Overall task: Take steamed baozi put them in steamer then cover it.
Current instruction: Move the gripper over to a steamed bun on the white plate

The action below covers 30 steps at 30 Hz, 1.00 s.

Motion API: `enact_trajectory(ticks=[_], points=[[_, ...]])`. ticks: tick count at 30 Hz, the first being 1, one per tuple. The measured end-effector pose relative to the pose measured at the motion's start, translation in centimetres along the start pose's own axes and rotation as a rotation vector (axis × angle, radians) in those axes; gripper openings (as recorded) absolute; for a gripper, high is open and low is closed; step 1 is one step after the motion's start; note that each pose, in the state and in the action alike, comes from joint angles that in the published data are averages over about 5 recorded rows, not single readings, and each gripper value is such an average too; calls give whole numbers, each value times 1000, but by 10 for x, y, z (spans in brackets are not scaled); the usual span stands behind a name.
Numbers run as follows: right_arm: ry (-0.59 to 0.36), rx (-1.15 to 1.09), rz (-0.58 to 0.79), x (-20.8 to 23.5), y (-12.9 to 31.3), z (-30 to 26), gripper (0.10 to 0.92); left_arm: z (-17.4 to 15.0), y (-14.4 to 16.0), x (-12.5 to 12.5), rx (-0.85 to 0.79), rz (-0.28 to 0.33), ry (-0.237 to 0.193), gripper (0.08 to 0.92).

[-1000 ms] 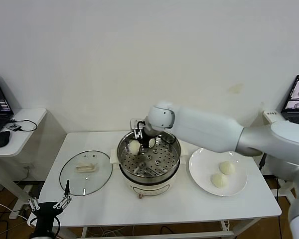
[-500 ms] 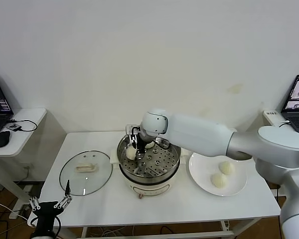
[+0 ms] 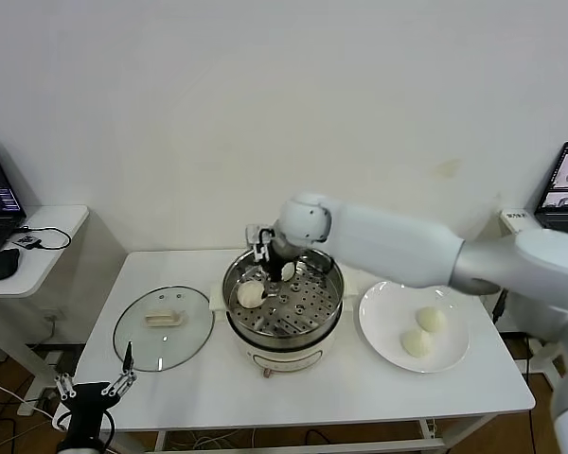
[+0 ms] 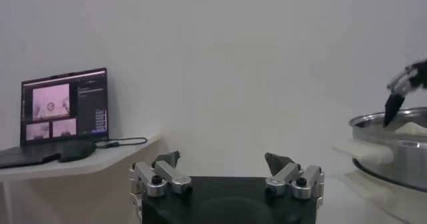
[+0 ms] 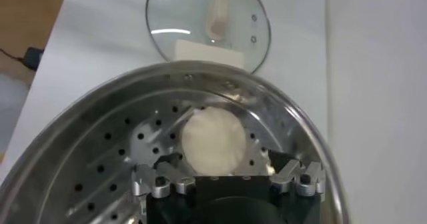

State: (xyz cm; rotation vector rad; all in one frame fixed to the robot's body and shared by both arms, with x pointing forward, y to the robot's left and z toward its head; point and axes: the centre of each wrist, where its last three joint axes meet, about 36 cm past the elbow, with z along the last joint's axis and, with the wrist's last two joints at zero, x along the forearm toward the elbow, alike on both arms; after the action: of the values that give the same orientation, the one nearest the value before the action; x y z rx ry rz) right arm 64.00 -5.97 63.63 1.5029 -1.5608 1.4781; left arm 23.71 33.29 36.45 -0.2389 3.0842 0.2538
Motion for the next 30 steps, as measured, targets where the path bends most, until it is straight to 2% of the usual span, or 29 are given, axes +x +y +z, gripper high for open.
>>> enact_trajectory(ticks=[8, 14, 22, 30], points=[[48, 82, -12, 74, 19, 59, 823, 0, 3, -4, -9, 8, -4, 823], [92, 68, -13, 105, 54, 124, 823, 2, 3, -7, -17, 24, -1, 823], [137, -6, -15, 108, 108, 203, 822, 5, 4, -5, -29, 32, 12, 823], [203, -52, -49, 79, 152, 255, 823, 5, 3, -3, -32, 30, 19, 823]])
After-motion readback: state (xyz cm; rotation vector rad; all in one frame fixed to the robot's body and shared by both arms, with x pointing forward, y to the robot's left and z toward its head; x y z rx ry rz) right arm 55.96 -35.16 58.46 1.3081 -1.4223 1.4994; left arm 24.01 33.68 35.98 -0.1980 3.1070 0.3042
